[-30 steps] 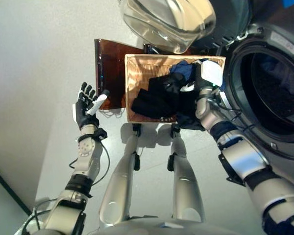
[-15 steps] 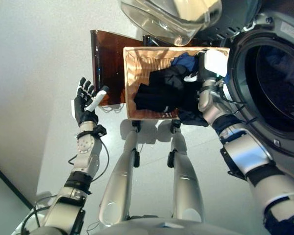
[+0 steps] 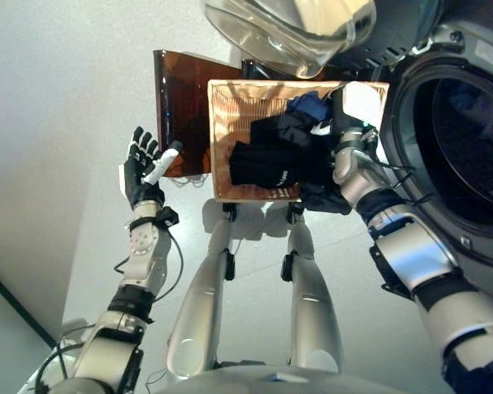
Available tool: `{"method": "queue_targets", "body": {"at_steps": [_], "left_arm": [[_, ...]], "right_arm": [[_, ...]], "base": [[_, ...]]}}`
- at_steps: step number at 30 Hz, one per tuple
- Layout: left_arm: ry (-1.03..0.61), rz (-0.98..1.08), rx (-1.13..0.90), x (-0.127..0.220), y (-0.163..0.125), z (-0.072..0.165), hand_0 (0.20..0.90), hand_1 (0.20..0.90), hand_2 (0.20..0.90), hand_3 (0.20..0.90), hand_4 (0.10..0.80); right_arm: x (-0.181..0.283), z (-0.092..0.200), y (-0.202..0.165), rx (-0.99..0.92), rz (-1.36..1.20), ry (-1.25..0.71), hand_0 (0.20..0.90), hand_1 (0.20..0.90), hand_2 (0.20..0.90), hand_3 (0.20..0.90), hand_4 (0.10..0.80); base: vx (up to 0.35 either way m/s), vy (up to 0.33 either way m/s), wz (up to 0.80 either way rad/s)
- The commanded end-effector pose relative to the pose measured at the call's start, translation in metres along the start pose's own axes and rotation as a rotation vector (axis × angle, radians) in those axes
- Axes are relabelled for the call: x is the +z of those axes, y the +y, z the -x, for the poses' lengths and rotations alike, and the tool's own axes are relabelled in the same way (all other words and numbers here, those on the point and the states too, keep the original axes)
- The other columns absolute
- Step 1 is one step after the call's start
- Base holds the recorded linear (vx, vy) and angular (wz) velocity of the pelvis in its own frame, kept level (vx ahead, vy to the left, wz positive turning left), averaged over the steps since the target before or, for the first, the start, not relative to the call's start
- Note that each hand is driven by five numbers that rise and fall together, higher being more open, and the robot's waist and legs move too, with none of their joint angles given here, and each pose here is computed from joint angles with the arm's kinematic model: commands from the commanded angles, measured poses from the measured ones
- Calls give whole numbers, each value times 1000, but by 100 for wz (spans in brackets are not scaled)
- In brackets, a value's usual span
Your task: Pick up the clothes and place them into the washing machine
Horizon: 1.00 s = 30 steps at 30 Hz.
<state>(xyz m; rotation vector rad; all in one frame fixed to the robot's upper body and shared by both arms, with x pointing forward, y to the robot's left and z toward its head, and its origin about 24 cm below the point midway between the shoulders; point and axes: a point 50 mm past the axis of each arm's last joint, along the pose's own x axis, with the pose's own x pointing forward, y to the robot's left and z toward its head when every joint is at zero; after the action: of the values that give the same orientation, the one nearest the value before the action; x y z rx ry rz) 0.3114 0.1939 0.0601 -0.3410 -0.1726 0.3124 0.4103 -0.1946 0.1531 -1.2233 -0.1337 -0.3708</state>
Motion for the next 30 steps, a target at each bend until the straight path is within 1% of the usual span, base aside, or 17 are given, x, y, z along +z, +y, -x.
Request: {"method": "queue_targets", "body": {"at_steps": [1, 6, 9, 10, 14, 15, 17, 20, 21, 22, 23, 24, 27, 28, 29, 30], "left_arm": [[-169, -19, 7, 32, 14, -2, 900, 900, 900, 900, 800], [-147, -22, 32, 27, 18, -1, 900, 900, 900, 900, 800], [-121, -29, 72, 20, 22, 0, 900, 900, 900, 900, 800], [-120, -29, 71, 19, 22, 0, 900, 900, 900, 900, 800], [-86, -33, 111, 11, 29, 3, 900, 900, 900, 900, 800], [-65, -34, 129, 6, 32, 5, 900, 900, 900, 900, 800], [-61, -37, 131, 5, 33, 6, 900, 900, 900, 900, 800], [-30, -37, 140, -3, 36, 10, 900, 900, 900, 900, 800], [-30, -37, 139, -3, 37, 10, 900, 900, 900, 900, 800], [-19, -39, 145, -6, 38, 10, 900, 900, 900, 900, 800], [-4, -35, 157, -8, 40, 11, 900, 900, 900, 900, 800], [-4, -35, 157, -9, 40, 12, 900, 900, 900, 900, 800], [5, -31, 154, -10, 42, 12, 900, 900, 900, 900, 800], [19, -26, 149, -12, 44, 14, 900, 900, 900, 900, 800], [20, -26, 148, -12, 44, 14, 900, 900, 900, 900, 800], [25, -21, 146, -13, 44, 14, 900, 900, 900, 900, 800]], "right_arm": [[21, -4, -3, -14, 6, -79, 200, 200, 200, 200, 300], [16, 3, 2, -31, -82, -68, 200, 200, 200, 200, 300], [13, 12, 4, -50, -201, -90, 200, 200, 200, 200, 300], [13, 13, 4, -50, -201, -89, 200, 200, 200, 200, 300], [8, 27, 7, -52, -318, -115, 200, 200, 200, 200, 300], [2, 36, 12, -42, -406, -100, 200, 200, 200, 200, 300], [0, 40, 16, -29, -430, -96, 200, 200, 200, 200, 300], [-13, 57, 28, 20, -565, -54, 200, 200, 200, 200, 300], [-13, 57, 28, 21, -565, -53, 200, 200, 200, 200, 300], [-16, 60, 30, 31, -610, -38, 200, 200, 200, 200, 300], [-21, 68, 35, 48, -743, -1, 200, 200, 200, 200, 300], [-21, 68, 35, 49, -743, 0, 200, 200, 200, 200, 300], [-31, 80, 39, 79, -936, 42, 200, 200, 200, 200, 300], [-38, 88, 44, 112, -1039, 76, 200, 200, 200, 200, 300], [-39, 88, 44, 113, -1040, 77, 200, 200, 200, 200, 300], [-42, 92, 46, 122, -1103, 89, 200, 200, 200, 200, 300]], "base": [[0, 0, 0], [19, -6, 0], [24, -6, 0], [31, -9, 1], [32, -13, 0], [41, -16, 0], [20, -9, 0], [43, -10, -1], [0, 0, 0], [35, -16, -1], [35, -16, -2], [33, -11, -2], [26, -4, -1], [34, -1, -3], [29, 5, -5], [18, 7, -4]]}}
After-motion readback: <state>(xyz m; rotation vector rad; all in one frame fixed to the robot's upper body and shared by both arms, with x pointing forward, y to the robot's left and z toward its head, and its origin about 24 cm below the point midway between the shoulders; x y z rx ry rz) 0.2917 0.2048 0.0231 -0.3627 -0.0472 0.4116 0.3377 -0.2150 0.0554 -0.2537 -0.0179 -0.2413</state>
